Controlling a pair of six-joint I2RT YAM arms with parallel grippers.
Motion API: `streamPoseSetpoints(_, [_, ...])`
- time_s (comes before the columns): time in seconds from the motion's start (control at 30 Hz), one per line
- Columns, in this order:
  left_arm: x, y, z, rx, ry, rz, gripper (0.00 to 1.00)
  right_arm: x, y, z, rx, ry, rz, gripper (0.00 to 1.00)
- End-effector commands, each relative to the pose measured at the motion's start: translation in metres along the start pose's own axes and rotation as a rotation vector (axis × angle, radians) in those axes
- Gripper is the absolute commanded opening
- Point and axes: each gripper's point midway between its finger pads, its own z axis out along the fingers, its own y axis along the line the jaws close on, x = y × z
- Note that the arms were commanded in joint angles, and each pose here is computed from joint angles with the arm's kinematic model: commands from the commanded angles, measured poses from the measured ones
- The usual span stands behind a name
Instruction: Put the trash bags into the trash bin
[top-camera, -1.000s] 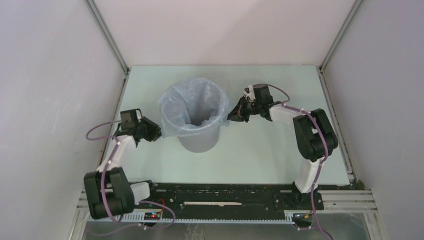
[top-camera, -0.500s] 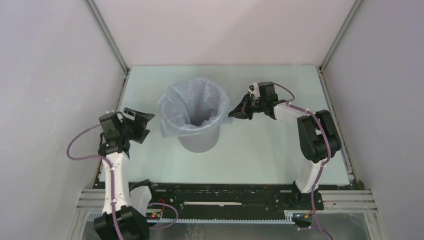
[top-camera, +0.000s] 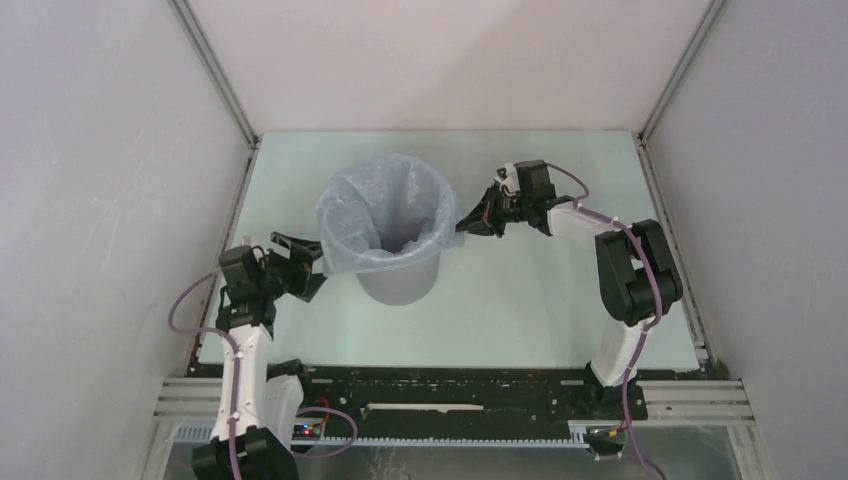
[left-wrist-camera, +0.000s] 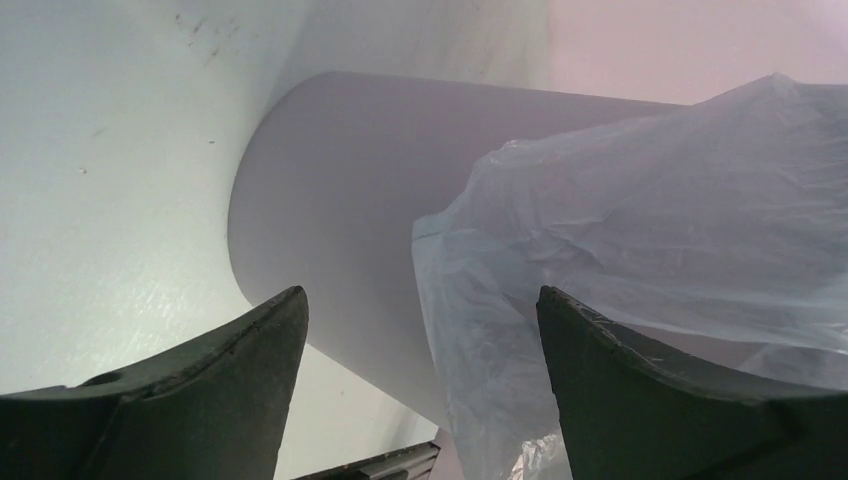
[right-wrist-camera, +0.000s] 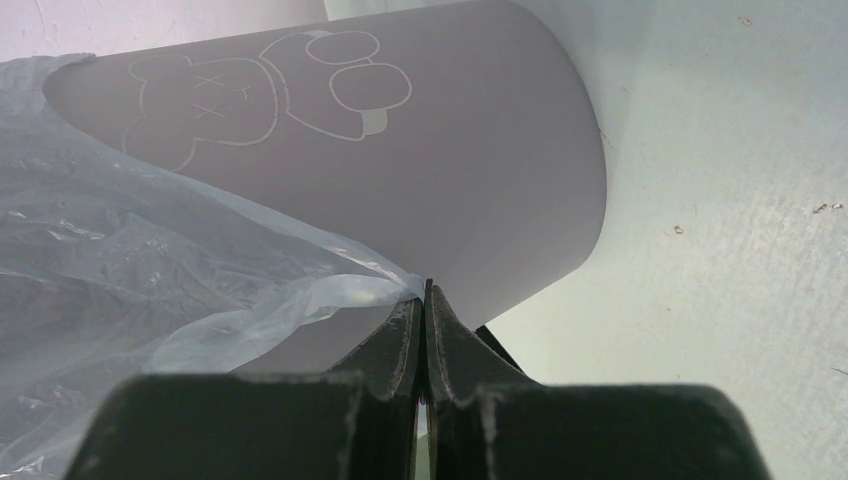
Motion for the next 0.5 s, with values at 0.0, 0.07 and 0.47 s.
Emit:
streamPoseSetpoints(0.0, [0.005,-0.015,0.006,0.100,0.052,-0.002,0.89,-0.002,0.018,0.000,-0.043,0.005,-0.035,0.07])
streamPoseSetpoints(0.07, [0.008,-0.014,0.008,0.114,0.066,-0.026,0.89,-0.002,0.018,0.001,-0.042,0.008,-0.032,0.07])
streamPoseSetpoints(0.47, [-0.004,-0.016,0.022,0.248,0.004,-0.273,0.25,-0.008,0.023,-0.001,-0.069,-0.006,-0.056,0.06])
